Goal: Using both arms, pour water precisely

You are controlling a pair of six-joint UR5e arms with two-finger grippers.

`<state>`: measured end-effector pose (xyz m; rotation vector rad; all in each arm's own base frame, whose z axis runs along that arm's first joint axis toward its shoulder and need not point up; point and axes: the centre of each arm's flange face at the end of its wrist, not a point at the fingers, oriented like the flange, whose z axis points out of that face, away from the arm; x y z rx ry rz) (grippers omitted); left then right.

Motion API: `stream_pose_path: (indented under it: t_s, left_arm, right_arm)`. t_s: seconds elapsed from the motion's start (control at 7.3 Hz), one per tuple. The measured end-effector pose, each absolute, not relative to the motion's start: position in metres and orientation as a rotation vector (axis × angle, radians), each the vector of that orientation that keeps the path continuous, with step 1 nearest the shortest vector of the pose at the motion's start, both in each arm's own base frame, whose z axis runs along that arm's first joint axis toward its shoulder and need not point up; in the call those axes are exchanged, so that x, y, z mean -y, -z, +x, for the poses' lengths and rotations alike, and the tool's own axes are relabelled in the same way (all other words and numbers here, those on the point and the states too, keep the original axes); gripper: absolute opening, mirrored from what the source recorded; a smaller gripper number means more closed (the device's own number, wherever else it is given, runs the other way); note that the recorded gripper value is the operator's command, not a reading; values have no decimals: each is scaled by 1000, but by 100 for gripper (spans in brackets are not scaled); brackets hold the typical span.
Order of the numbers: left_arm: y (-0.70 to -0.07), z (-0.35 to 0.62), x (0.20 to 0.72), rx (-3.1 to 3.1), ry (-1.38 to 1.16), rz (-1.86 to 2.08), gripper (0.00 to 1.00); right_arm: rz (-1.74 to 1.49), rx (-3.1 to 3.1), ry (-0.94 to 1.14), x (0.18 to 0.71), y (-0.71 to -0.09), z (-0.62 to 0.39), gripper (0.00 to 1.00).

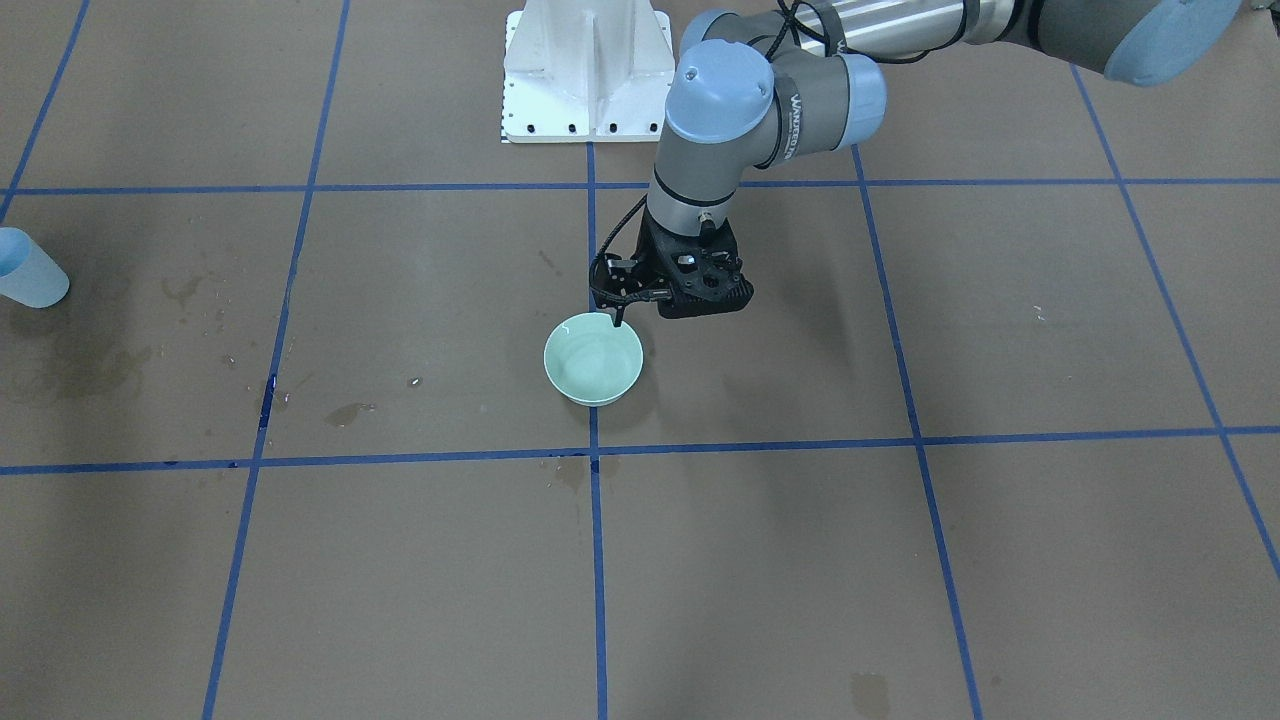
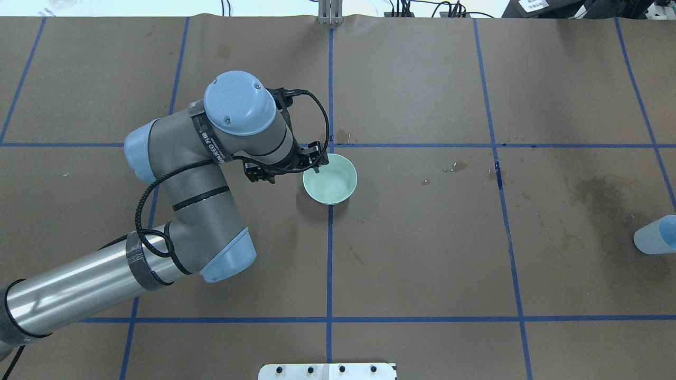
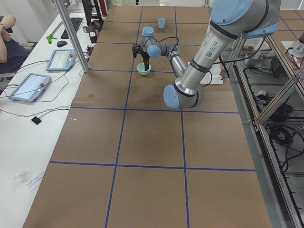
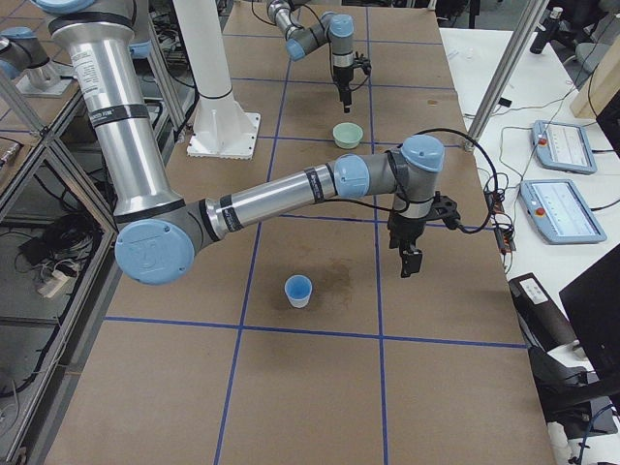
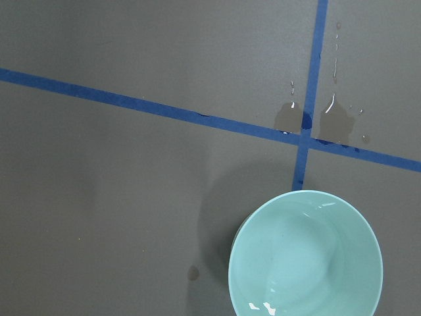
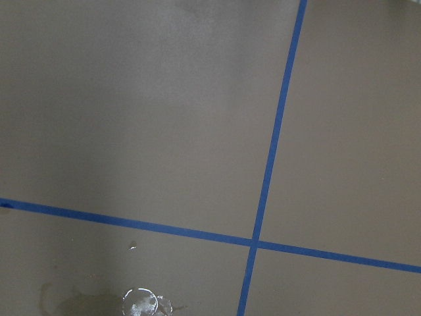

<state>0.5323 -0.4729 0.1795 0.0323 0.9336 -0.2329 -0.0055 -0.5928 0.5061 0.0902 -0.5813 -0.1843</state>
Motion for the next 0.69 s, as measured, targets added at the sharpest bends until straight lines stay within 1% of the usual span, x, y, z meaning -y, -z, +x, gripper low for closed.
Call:
stream_pose_path:
  t_s: [0.55,0.69]
  left_arm:
    - [-188,562,478,-923,221,20,99]
    - [-195,572,483,-927,217,21,91]
  right_arm:
    - [70,584,199,586,-518,-2,99]
    - [69,584,199,586,-519,-2,99]
